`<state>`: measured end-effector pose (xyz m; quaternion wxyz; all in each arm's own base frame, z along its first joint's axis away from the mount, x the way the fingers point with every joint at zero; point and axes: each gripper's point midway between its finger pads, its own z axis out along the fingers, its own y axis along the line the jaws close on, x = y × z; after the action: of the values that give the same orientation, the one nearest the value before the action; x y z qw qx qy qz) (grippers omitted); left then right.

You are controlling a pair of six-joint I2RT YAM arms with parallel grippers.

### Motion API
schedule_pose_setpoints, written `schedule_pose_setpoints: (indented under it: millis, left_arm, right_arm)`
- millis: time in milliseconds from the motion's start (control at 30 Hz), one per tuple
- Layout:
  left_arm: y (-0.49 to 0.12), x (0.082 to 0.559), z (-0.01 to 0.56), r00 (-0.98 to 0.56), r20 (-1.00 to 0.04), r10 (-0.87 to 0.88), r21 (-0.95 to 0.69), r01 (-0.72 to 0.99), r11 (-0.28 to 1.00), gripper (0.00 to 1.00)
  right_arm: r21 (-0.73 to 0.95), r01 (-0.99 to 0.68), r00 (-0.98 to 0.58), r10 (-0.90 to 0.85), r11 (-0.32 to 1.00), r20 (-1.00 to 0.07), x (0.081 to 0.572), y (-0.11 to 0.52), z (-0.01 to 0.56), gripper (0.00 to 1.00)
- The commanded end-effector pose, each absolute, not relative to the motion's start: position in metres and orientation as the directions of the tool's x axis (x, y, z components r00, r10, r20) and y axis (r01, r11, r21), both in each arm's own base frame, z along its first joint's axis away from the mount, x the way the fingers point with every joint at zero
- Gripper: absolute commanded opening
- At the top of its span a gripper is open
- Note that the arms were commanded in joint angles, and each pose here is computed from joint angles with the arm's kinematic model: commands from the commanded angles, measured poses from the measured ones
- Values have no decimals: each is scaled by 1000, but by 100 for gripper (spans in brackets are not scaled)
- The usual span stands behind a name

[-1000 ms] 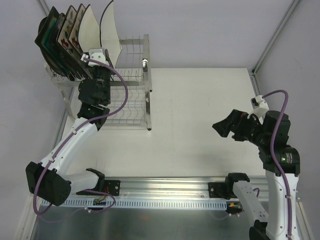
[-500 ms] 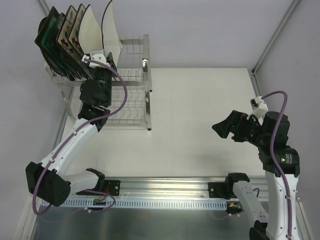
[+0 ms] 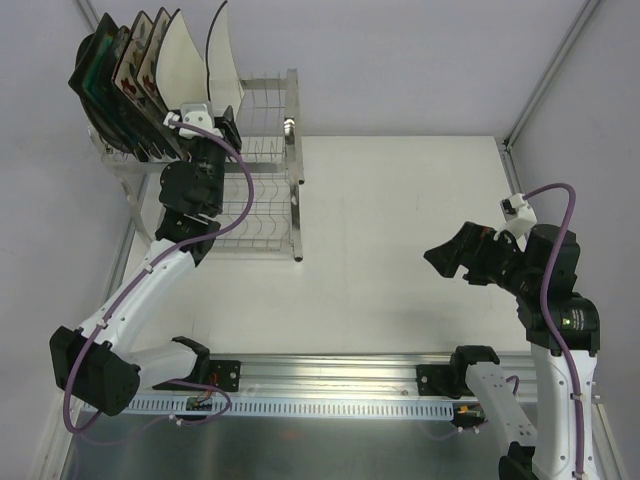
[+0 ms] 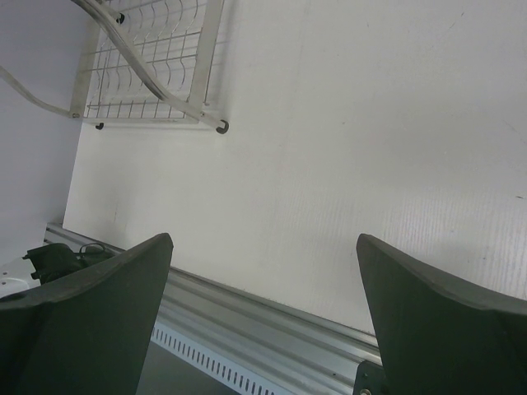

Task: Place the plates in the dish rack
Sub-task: Insert the plate into the dish rack

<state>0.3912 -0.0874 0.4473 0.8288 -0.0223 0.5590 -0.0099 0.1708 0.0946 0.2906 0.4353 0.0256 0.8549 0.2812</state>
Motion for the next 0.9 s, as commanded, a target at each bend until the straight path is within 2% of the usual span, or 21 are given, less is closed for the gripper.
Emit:
schedule_pose_setpoints:
  millis: [0, 167, 367, 467, 600, 867]
  left_arm:
    - [-51, 375, 453, 383, -924, -23, -83, -141, 986, 42]
    - [-47, 371, 455, 386, -922, -24, -90, -154, 984, 44]
    - [-46, 371, 455, 384, -923, -27, -96, -163, 982, 37]
    - [-45, 371, 457, 387, -922, -34, -106, -167, 980, 37]
    - [-43, 371, 458, 388, -921, -39, -115, -176, 978, 42]
    - [-35, 366, 458, 396, -916, -58, -149, -202, 968, 44]
  right_arm:
    - [488, -215, -609, 274, 846, -744, 169, 94, 292, 100]
    - [489, -218, -607, 274, 845, -746, 169, 95, 293, 100]
    - [491, -214, -608, 279, 844, -744, 168, 95, 292, 100]
    - [492, -213, -609, 279, 844, -742, 168, 95, 291, 100]
    - [491, -213, -607, 279, 845, -744, 168, 94, 291, 100]
    - [489, -213, -610, 275, 846, -743, 168, 94, 290, 100]
